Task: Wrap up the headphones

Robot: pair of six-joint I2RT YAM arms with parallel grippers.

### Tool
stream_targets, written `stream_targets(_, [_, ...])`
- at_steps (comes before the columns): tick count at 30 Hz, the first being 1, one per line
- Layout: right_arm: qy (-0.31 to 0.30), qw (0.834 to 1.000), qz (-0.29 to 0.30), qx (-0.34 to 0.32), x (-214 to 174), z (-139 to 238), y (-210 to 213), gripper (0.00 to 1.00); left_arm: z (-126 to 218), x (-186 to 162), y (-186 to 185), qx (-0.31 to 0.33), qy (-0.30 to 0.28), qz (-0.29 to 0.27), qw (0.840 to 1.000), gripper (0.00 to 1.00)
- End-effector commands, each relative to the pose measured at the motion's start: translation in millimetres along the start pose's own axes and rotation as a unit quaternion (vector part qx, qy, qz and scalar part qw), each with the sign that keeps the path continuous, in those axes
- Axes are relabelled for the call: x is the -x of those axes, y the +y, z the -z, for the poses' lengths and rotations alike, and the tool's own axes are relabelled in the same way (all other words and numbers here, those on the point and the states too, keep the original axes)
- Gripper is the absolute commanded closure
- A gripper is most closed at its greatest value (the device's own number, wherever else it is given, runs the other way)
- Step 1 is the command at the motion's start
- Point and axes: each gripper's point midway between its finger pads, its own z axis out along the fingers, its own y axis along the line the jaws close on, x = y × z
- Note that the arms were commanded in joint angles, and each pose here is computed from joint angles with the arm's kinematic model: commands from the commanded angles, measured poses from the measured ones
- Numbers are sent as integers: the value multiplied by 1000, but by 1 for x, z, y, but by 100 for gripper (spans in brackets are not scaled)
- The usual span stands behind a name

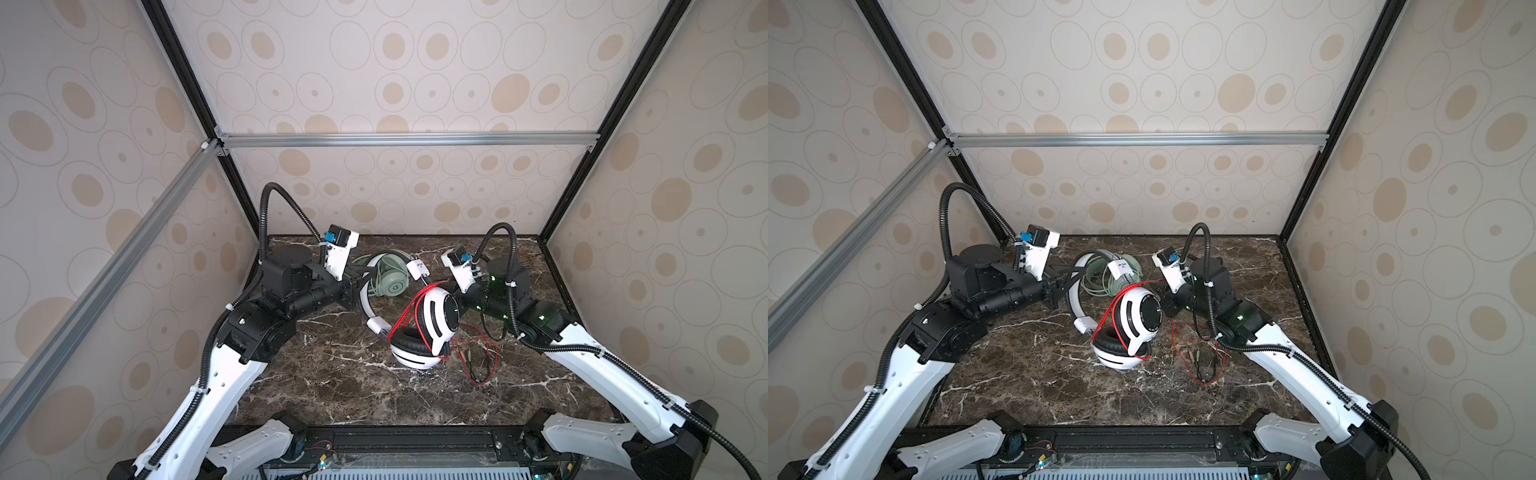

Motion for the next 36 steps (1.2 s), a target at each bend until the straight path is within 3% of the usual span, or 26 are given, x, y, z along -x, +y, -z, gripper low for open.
stream_targets(1, [-34, 999, -9, 5, 13, 4, 1, 87, 19, 52, -26, -46, -75, 3, 996, 100])
stream_targets(20, [-43, 998, -52, 10, -8, -6, 1, 87, 47, 139, -55, -106, -197, 29, 974, 100])
stream_targets(36, [-32, 996, -86, 14, -37, -24, -1, 87, 70, 192, -54, -92, -281, 49, 954, 100])
